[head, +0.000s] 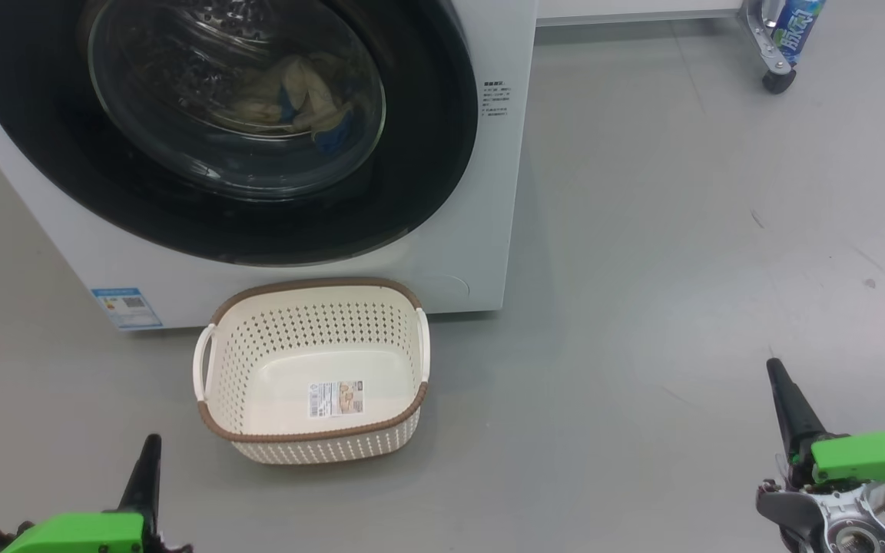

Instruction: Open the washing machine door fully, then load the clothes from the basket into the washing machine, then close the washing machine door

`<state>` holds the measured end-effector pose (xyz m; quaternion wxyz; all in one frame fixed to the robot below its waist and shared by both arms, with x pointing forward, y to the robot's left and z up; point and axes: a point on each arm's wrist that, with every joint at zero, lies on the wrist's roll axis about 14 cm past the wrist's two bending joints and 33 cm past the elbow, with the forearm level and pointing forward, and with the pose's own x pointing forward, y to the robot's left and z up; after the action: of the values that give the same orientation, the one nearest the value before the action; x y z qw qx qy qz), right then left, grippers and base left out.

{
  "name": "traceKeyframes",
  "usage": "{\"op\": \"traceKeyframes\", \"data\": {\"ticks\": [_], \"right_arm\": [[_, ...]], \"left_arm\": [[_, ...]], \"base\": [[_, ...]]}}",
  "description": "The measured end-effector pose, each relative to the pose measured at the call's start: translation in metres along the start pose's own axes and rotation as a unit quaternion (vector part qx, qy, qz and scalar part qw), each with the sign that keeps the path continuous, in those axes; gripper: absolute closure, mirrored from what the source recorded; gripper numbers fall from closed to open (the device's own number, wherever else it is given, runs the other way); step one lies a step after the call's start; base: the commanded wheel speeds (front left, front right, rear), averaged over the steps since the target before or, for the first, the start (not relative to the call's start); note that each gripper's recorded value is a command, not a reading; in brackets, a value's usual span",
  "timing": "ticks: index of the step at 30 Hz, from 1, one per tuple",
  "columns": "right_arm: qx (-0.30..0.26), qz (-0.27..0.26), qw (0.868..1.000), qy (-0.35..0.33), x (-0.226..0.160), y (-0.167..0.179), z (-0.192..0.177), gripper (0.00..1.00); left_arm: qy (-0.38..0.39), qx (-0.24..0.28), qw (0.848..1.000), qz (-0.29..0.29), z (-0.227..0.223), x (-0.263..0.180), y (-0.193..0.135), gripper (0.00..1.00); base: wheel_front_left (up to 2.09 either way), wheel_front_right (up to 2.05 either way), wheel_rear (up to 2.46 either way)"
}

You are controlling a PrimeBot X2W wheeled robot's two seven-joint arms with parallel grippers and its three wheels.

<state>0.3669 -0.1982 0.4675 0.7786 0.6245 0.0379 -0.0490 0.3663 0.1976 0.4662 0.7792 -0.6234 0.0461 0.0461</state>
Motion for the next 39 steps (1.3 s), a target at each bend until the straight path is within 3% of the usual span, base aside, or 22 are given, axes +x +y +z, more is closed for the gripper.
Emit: {"op": "traceKeyframes", "data": {"ticks": [20,39], "right_arm": [[0.115,0.017,0.993,0.0,0.004,0.009,0.006,1.0],[0.118,0.015,0.993,0.0,0.004,0.008,0.007,1.0]], "left_arm": [[0.013,-0.109,0.994,-0.023,-0.003,0.006,-0.014,1.0],[0.013,-0.111,0.993,-0.025,-0.003,0.007,-0.015,1.0]], "base": [[0.0,0.0,0.0],[0.0,0.0,0.0]]}}
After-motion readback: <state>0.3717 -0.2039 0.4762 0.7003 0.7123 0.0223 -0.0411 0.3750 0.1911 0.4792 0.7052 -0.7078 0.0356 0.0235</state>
